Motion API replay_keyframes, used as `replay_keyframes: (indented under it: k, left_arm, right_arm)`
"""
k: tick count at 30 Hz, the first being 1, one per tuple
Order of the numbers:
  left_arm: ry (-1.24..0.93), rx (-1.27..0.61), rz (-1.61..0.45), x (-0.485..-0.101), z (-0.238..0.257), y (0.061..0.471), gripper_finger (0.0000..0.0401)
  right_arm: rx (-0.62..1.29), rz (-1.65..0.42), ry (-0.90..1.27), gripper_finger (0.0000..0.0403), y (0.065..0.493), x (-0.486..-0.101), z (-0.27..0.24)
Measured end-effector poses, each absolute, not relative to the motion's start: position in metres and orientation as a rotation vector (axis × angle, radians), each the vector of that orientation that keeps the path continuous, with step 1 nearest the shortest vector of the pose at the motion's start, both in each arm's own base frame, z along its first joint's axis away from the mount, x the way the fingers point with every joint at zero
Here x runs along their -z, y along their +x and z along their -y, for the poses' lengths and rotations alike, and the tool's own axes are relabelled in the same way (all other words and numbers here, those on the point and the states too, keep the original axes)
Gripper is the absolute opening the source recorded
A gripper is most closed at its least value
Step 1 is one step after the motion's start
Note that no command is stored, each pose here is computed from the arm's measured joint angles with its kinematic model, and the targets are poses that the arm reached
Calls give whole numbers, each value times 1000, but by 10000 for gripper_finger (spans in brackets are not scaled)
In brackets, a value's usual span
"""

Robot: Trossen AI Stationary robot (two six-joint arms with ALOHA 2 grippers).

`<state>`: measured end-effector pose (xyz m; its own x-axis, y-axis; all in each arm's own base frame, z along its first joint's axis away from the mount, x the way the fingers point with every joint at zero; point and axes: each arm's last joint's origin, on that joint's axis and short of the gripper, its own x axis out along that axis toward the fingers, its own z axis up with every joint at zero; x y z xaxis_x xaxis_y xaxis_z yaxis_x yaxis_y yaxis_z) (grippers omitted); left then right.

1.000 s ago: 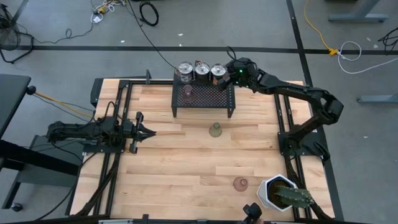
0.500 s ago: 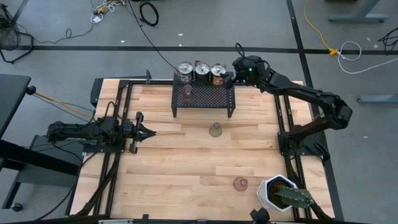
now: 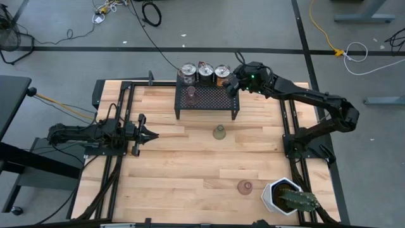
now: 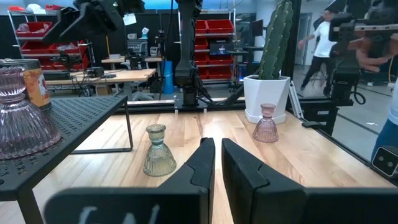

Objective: Pick & Place candle stick holders
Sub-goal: Put the green vase candle holder on the shelf

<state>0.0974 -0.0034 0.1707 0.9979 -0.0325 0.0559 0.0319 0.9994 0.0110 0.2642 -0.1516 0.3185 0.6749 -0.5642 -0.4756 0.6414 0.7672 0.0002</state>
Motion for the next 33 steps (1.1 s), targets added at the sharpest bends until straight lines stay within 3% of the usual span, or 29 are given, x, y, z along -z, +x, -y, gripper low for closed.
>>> replay_keyframes:
  k: [33]
  left_arm:
    - [10, 32, 56, -171, 3, 97, 34]
  right_arm:
    - [400, -605, 128, 400, 280, -309, 105]
